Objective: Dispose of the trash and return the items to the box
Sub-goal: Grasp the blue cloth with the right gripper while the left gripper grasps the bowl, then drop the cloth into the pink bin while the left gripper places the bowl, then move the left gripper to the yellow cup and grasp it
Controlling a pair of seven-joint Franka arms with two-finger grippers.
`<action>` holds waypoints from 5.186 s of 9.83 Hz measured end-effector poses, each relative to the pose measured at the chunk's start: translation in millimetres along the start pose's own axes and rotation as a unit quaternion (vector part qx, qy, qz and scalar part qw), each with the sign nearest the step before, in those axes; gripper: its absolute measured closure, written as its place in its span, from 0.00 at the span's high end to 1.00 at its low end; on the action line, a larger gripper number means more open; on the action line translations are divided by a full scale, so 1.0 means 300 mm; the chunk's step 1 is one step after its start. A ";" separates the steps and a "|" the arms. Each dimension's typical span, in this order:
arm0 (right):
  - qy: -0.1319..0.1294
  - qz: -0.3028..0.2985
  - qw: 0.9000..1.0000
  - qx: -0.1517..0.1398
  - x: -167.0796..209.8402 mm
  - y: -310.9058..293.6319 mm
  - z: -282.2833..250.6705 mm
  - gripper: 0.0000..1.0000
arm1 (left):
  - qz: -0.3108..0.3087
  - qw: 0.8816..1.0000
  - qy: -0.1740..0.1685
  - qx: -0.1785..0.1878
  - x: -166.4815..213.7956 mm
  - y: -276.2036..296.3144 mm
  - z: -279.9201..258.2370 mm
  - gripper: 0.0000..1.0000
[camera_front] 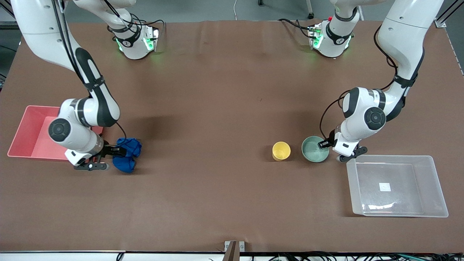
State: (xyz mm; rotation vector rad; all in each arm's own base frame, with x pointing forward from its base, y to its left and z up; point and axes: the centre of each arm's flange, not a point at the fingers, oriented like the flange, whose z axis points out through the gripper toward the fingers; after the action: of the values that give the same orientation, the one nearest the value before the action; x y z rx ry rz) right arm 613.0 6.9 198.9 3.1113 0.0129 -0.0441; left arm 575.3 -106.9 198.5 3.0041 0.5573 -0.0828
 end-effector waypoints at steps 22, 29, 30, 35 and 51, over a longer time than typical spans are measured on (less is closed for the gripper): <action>-0.004 0.009 1.000 0.006 -0.175 0.833 -0.245 0.46 | 0.107 0.994 0.001 0.015 0.705 -0.489 -0.308 0.03; 0.064 0.001 0.998 -0.008 -0.039 0.634 -0.821 1.00 | 0.109 0.994 0.002 0.011 0.714 -0.477 -0.296 0.52; 0.064 0.005 0.998 -0.005 -0.032 0.552 -0.925 1.00 | 0.115 0.993 0.017 0.009 0.709 -0.446 -0.385 0.68; 0.041 0.025 0.999 0.010 -0.193 0.250 -1.302 1.00 | 0.146 0.989 -0.019 0.018 0.477 -0.039 -0.631 1.00; 0.026 0.019 0.999 0.012 -0.309 0.156 -1.524 1.00 | 0.040 0.997 -0.055 0.038 -0.096 0.645 -0.058 0.35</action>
State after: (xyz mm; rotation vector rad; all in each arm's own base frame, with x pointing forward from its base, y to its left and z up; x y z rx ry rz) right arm 533.6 -26.9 659.7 3.1356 -0.0445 0.0389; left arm 618.6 -295.5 232.1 3.0666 0.4313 -0.2686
